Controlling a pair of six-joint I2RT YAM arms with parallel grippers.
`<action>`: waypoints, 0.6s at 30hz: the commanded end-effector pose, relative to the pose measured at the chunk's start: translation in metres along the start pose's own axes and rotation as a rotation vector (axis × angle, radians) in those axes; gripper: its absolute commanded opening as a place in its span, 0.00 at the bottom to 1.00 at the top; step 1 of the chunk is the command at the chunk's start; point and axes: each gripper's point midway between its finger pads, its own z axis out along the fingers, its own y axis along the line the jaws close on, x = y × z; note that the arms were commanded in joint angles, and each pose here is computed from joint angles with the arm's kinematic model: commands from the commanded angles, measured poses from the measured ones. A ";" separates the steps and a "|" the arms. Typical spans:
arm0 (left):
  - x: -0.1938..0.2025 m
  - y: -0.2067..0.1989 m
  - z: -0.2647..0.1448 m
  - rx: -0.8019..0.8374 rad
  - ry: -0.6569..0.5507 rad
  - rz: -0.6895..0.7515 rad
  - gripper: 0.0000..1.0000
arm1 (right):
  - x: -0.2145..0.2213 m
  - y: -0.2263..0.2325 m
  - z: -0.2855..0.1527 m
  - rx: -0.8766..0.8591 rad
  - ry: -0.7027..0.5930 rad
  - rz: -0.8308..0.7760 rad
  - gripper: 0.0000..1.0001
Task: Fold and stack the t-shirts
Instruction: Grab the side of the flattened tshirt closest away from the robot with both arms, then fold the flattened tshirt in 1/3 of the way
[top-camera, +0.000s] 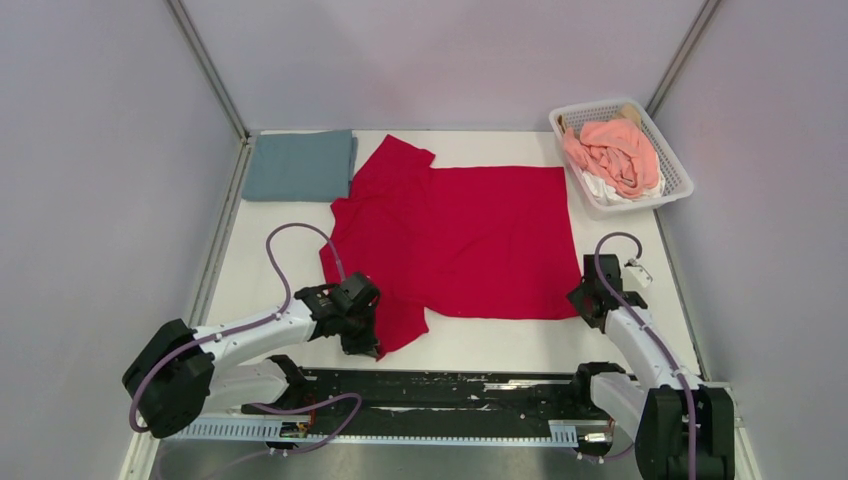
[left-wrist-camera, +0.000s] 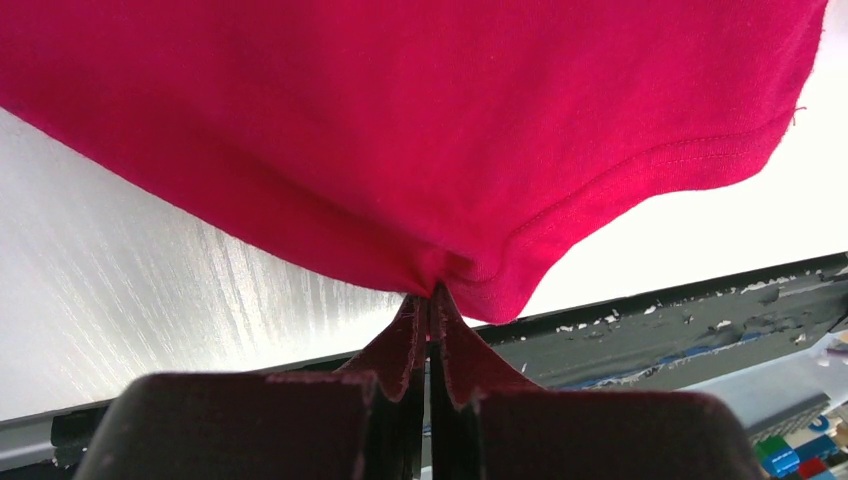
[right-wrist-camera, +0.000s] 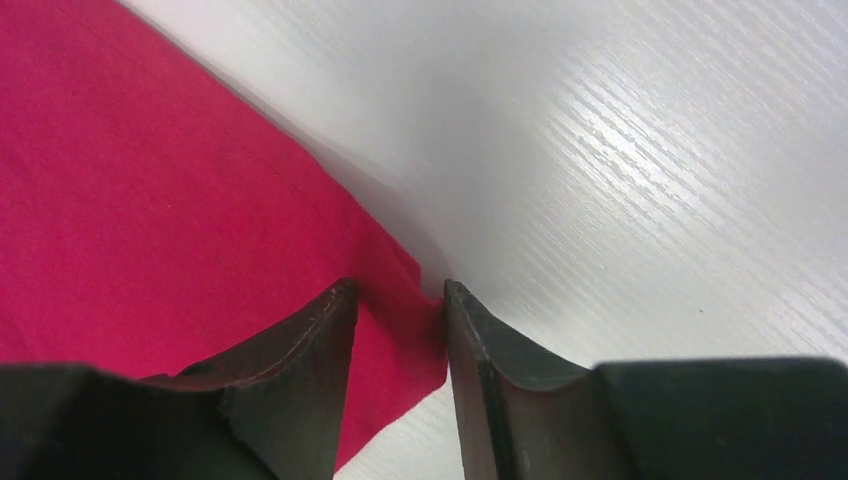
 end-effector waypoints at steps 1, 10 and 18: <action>0.005 0.017 0.004 -0.065 0.010 0.026 0.00 | 0.010 -0.001 0.009 0.005 0.036 0.005 0.34; 0.028 0.046 -0.021 -0.160 0.072 0.007 0.00 | 0.008 0.001 -0.009 -0.036 0.050 -0.040 0.10; 0.031 0.034 -0.041 -0.019 0.017 -0.006 0.00 | 0.005 0.010 -0.030 -0.116 0.053 -0.012 0.12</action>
